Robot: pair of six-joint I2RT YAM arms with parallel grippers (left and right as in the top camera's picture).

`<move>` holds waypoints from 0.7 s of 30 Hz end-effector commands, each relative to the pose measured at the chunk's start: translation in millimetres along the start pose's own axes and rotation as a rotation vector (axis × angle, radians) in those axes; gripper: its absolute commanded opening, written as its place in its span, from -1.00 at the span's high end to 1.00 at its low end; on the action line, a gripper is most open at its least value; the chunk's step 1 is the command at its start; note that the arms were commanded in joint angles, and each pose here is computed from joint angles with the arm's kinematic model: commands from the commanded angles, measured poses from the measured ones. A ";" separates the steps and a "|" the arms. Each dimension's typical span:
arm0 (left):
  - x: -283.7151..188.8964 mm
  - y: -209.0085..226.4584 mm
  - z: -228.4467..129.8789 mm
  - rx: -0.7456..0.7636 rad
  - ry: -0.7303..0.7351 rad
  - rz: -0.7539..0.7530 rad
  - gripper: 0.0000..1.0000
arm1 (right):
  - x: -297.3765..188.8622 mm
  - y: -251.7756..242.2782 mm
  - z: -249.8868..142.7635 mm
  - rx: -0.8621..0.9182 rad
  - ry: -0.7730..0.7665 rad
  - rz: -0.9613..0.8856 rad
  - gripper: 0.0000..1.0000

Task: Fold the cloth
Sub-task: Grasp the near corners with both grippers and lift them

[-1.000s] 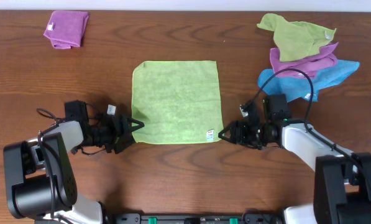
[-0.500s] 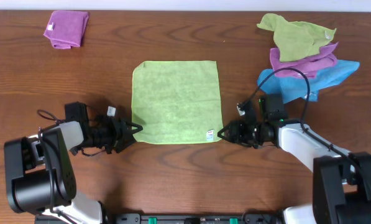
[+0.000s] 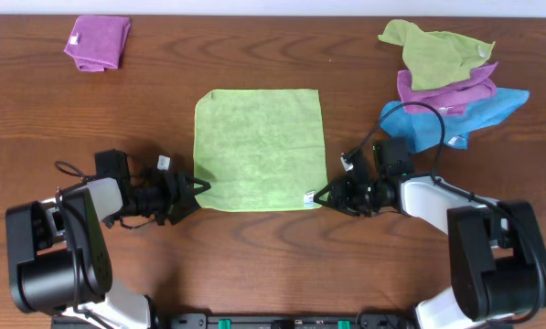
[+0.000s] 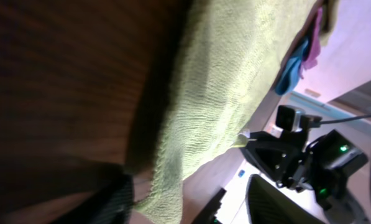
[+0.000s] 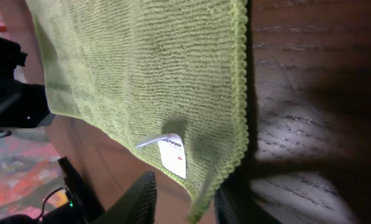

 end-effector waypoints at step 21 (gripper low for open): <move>-4.8 8.5 31.3 -0.038 -0.025 0.164 0.89 | -18.3 54.7 37.7 -0.076 -0.069 0.061 0.97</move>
Point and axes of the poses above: each gripper's point midway between its finger pads, its own x axis out along the fingers, its own y axis along the line the jaws close on, z = x × y, the point moved 4 cm from there along -x, back along the fingers, and after that the axes turned 12 degrees about x, right-handed, at the moved point
